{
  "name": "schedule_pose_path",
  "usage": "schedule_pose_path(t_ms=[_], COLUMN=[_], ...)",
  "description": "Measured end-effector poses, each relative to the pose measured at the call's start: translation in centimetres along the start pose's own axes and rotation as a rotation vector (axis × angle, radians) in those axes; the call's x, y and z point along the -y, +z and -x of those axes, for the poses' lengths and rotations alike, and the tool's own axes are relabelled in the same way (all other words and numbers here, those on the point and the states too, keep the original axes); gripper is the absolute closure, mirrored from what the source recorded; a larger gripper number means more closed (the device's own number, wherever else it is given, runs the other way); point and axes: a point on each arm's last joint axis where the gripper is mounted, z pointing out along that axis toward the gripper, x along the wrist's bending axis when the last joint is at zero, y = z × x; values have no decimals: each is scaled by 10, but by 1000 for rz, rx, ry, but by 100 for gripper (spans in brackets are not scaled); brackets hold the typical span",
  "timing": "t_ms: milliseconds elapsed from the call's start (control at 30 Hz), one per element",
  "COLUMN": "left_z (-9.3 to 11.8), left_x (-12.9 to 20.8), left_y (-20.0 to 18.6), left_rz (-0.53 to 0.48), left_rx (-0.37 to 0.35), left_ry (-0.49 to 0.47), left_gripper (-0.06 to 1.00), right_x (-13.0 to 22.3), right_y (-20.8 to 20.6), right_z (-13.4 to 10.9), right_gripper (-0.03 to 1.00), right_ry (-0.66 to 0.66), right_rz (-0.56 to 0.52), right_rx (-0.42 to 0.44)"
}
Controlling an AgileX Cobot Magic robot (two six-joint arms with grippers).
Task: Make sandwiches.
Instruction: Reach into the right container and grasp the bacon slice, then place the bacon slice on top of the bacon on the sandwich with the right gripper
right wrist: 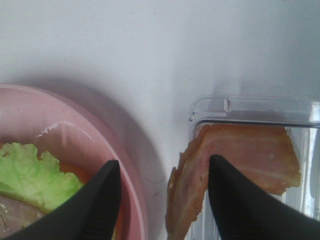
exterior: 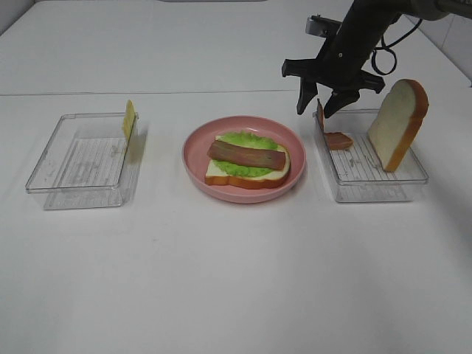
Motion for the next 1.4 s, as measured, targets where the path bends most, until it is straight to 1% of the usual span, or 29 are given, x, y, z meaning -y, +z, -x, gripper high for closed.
schedule_pose_path(t_ms=[367, 433, 467, 500, 533, 633, 700, 800, 833, 867, 900, 933, 1200, 1333, 1367, 1400], left_z=[0, 0, 0, 0, 0, 0, 0, 0, 0, 0, 0, 0, 0, 0, 0, 0], left_x=[0, 0, 0, 0, 0, 0, 0, 0, 0, 0, 0, 0, 0, 0, 0, 0], left_y=[0, 0, 0, 0, 0, 0, 0, 0, 0, 0, 0, 0, 0, 0, 0, 0], left_rz=[0, 0, 0, 0, 0, 0, 0, 0, 0, 0, 0, 0, 0, 0, 0, 0], left_rx=[0, 0, 0, 0, 0, 0, 0, 0, 0, 0, 0, 0, 0, 0, 0, 0], left_ry=[0, 0, 0, 0, 0, 0, 0, 0, 0, 0, 0, 0, 0, 0, 0, 0], left_gripper=[-5, -5, -5, -5, -5, -5, -5, -5, -5, -5, -5, -5, -5, -5, -5, -5], right_x=[0, 0, 0, 1, 1, 1, 2, 2, 2, 2, 2, 2, 3, 4, 5, 5], right_y=[0, 0, 0, 0, 0, 0, 0, 0, 0, 0, 0, 0, -3, -21, -36, -36], right_z=[0, 0, 0, 0, 0, 0, 1, 1, 2, 2, 2, 2, 1, -2, -5, -5], right_gripper=[51, 55, 55, 57, 62, 65, 76, 78, 85, 89, 89, 96, 97, 97, 97, 97], right_ry=[0, 0, 0, 0, 0, -1, -4, -4, -6, -7, -7, -7, -9, -15, -21, -21], right_rz=[-1, -4, -4, -7, -11, -14, -24, -24, -23, -25, -25, -25, -27, -29, -16, -16], right_rx=[0, 0, 0, 1, 1, 3, 12, 13, 17, 19, 19, 19, 21, 20, 16, 16])
